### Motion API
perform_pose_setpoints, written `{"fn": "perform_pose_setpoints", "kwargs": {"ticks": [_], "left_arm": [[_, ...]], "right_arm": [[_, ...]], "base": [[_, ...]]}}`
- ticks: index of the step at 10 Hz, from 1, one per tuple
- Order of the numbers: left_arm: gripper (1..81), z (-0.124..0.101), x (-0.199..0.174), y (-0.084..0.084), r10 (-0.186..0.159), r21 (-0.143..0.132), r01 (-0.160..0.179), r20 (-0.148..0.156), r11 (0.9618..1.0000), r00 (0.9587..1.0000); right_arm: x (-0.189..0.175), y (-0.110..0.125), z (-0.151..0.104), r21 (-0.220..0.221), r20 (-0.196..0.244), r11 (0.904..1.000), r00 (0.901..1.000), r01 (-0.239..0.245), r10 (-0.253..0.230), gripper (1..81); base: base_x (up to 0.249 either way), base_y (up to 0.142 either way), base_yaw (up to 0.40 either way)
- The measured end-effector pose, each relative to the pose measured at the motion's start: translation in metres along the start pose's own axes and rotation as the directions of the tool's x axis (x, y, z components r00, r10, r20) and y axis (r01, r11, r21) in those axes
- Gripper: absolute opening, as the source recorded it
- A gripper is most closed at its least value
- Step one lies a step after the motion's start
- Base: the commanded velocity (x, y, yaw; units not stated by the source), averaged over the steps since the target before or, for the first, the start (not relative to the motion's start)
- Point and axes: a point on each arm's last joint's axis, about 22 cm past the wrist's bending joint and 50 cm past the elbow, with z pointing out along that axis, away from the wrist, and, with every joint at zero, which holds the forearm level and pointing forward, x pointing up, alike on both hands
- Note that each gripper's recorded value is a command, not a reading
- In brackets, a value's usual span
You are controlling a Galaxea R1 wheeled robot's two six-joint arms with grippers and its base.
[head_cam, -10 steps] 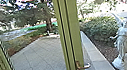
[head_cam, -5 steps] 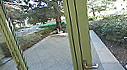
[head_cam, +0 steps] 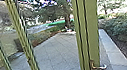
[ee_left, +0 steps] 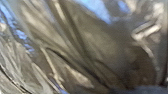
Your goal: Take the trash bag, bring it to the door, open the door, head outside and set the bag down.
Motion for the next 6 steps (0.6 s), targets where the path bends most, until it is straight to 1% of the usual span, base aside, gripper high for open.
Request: {"fn": "perform_pose_setpoints", "kwargs": {"ticks": [2,5,6], "left_arm": [[1.0,0.0000,0.0021,-0.0002,0.001,0.000,-0.001,-0.003,1.0000,1.0000],[1.0,0.0001,0.0001,-0.0002,0.001,0.001,-0.001,0.002,1.0000,1.0000],[1.0,-0.0001,0.0015,-0.0012,0.002,0.002,-0.002,0.001,1.0000,1.0000]], "right_arm": [[-0.0025,-0.0006,-0.0002,0.002,0.004,1.0000,1.0000,-0.001,0.001,81.1],[-0.0018,-0.0018,0.0003,0.002,0.003,1.0000,1.0000,-0.001,0.001,81.1],[-0.0018,-0.0018,0.0003,0.002,0.003,1.0000,1.0000,-0.001,0.001,81.1]], "base": [[0.000,0.000,0.107],[0.000,0.000,0.000],[0.000,-0.082,0.000]]}}
